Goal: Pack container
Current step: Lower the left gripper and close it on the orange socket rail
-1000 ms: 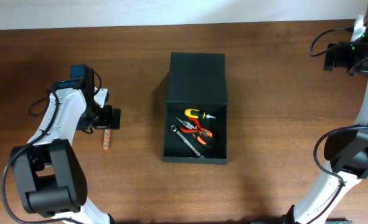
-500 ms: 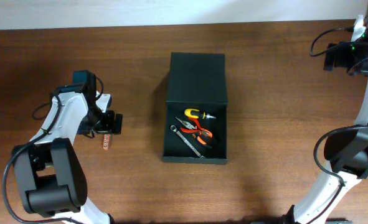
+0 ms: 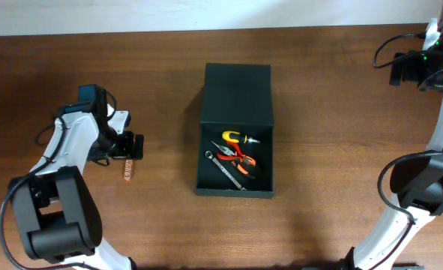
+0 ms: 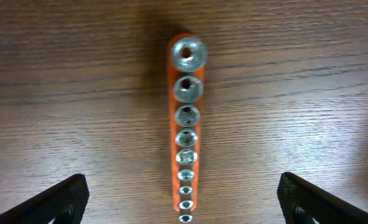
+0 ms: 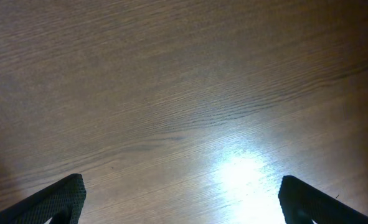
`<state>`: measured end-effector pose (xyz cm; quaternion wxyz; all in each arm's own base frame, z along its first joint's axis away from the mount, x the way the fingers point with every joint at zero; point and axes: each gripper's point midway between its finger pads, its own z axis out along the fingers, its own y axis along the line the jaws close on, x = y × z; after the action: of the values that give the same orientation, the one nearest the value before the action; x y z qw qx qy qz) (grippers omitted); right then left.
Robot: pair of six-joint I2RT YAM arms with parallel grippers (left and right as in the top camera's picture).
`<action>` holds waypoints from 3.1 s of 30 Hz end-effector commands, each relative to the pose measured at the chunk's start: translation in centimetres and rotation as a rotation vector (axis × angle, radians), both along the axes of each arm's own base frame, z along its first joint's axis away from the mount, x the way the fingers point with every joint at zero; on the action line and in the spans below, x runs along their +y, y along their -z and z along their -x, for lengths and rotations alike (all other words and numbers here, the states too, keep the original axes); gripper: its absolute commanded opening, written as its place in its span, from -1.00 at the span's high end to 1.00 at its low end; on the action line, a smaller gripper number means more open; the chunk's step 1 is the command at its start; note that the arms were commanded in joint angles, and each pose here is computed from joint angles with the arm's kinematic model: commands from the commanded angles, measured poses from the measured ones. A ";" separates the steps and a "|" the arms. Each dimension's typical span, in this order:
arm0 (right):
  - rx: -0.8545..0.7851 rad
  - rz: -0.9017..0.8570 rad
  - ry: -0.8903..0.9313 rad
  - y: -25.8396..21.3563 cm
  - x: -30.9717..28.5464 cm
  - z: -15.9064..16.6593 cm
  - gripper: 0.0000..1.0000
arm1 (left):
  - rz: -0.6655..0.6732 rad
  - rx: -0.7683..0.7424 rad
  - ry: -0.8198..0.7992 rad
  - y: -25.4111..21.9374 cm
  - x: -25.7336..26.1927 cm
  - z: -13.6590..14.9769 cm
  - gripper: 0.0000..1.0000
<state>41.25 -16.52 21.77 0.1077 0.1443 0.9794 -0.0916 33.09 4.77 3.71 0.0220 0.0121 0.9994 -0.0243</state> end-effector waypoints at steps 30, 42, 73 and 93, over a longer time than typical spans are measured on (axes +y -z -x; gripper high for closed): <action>-0.002 -0.004 0.013 0.1 0.0 0.0 -0.98 | 0.037 0.092 0.001 3.4 0.1 1.1 -0.98; -0.002 -0.004 0.013 0.1 0.0 0.0 -0.98 | 0.038 0.096 0.001 4.5 0.1 0.8 -0.99; -0.002 -0.004 0.013 0.1 -0.1 0.0 -0.98 | 0.032 0.070 0.001 4.6 0.3 0.1 -0.99; -0.002 -0.004 0.012 0.1 0.0 0.0 -0.98 | -0.029 0.108 0.026 4.7 0.5 0.8 -0.99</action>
<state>41.25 -16.51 21.76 0.1075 0.1441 0.9795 -0.0914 32.95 5.35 -0.02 -0.0119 0.0094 0.9997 -0.0206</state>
